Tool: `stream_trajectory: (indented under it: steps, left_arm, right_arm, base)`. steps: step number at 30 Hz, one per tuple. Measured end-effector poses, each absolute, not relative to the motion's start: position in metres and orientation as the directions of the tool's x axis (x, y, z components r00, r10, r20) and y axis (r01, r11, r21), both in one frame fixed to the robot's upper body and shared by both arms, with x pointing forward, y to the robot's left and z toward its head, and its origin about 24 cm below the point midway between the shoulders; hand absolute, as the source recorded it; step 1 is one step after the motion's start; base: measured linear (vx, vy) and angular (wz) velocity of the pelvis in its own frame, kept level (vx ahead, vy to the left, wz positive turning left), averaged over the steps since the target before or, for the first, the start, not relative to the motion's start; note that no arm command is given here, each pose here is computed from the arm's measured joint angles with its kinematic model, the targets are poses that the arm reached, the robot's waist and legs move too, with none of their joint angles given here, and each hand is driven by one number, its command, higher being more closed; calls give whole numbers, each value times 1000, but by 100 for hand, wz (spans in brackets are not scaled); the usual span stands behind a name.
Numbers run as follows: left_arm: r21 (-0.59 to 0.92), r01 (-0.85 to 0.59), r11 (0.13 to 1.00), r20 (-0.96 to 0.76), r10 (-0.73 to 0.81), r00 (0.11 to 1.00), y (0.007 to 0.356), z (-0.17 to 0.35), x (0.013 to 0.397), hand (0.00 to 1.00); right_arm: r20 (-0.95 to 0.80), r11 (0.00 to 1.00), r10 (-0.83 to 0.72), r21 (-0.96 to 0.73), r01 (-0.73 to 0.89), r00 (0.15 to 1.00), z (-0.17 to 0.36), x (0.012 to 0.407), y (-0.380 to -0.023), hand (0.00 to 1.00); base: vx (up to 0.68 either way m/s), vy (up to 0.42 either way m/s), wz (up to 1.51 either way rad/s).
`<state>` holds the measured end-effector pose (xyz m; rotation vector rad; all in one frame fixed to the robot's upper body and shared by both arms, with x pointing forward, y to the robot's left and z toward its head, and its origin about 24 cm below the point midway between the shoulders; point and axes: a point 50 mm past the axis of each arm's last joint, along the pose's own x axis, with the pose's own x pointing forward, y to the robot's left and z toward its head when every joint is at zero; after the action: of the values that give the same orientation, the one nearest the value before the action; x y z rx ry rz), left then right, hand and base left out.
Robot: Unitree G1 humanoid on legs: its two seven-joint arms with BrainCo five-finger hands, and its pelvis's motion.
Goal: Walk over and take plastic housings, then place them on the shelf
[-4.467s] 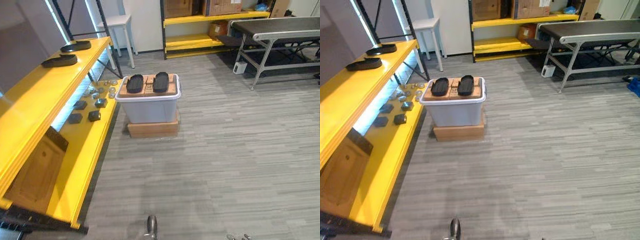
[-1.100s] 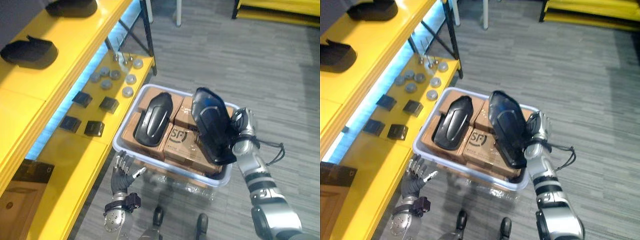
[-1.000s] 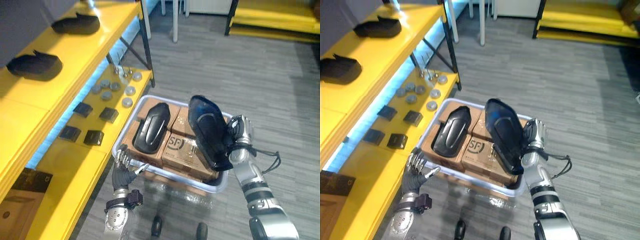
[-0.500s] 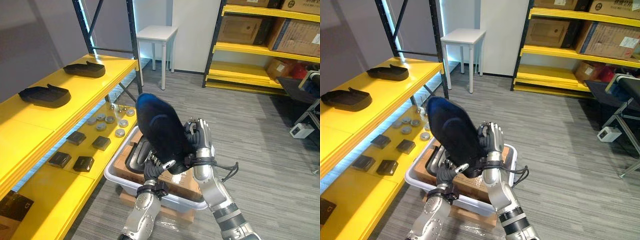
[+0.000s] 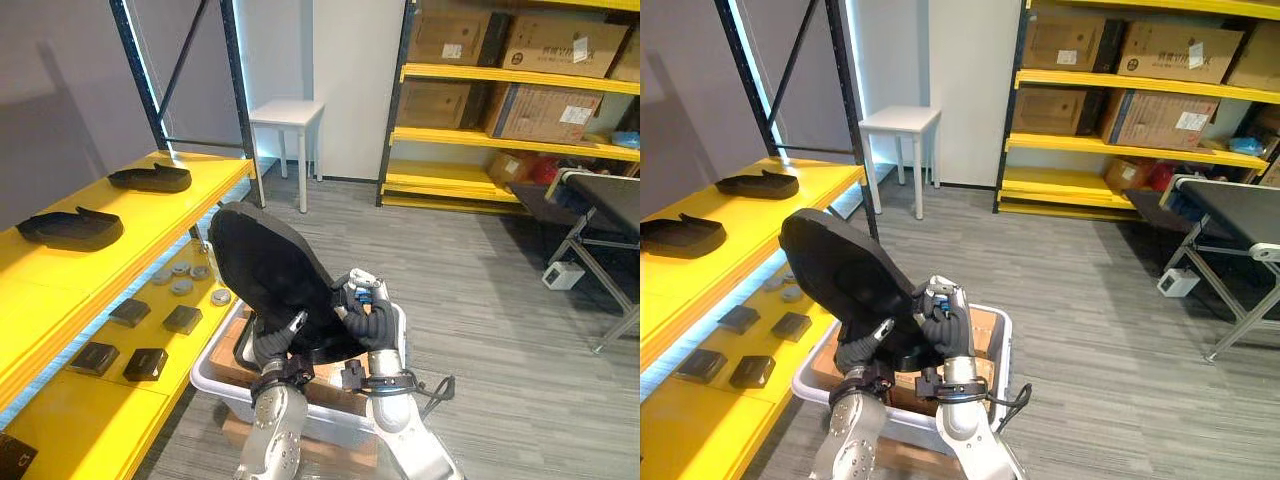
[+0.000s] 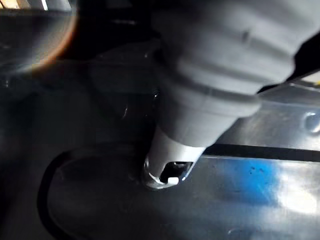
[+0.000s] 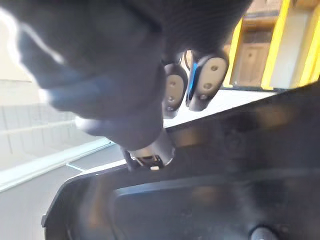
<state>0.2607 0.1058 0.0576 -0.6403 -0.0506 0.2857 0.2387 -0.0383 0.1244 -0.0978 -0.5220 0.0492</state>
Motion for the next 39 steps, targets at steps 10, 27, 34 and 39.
stream_trajectory:
  steps: [10,27,34,39]
  left_arm:
    - [-537,-303,787,27,375,927,134,60,246,100]
    - [21,-739,673,262,710,654,232,70,191,100]
    - [-261,-417,870,360,489,794,206,108,227,100]
    - [-506,-61,860,412,303,859,177,132,252,100]
  right_arm:
    - [467,990,142,-87,-114,873,114,239,-38,0]
    - [245,969,-247,69,237,938,70,228,-158,0]
    - [145,917,-396,21,397,907,49,196,-207,0]
    - [84,933,-356,-27,359,931,37,185,-207,0]
  base:
    - [-24,-13,86]
    - [253,162,143]
    - [254,-162,96]
    - [161,-109,-17]
